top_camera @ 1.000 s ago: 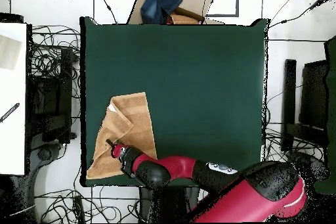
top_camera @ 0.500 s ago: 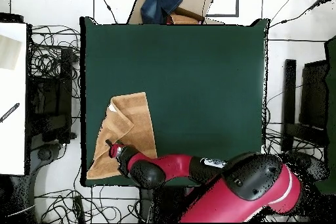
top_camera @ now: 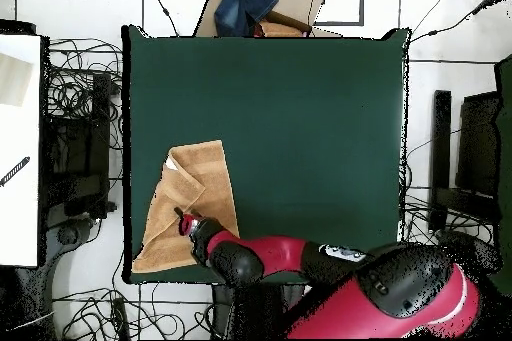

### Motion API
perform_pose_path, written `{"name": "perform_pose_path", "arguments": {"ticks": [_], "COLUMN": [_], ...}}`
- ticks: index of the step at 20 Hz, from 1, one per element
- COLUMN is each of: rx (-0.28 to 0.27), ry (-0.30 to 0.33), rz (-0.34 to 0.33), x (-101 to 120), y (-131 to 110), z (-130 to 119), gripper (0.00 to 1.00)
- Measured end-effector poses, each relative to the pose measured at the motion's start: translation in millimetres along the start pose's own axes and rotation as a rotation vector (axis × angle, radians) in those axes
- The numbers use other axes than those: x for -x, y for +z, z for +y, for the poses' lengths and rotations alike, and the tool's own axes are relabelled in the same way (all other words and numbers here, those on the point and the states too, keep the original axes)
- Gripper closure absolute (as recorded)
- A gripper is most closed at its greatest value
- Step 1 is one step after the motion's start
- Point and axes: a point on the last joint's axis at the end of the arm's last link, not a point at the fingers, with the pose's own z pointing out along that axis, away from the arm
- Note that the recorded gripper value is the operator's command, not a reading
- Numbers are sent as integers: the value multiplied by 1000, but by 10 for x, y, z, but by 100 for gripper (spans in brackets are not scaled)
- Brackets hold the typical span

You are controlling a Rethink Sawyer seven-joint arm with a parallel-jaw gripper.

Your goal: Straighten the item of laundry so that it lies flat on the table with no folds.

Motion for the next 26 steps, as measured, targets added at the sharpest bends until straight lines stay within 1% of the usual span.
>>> {"name": "perform_pose_path", "arguments": {"ticks": [2, 3, 7, 11, 15, 21, 26], "rx": [-1, -2, -4, 2, 35, 80, 92], "ry": [10, 31, 50, 65, 106, 132, 143], "rz": [-8, -23, -40, -42, -42, -47, -45], "x": [31, 90, 152, 151, 87, 46, 28], "y": [-25, -75, -127, -135, -92, -30, -1], "z": [-35, -102, -170, -191, -223, -187, -159], "gripper": [0, 0, 0, 0, 0, 0, 0]}}
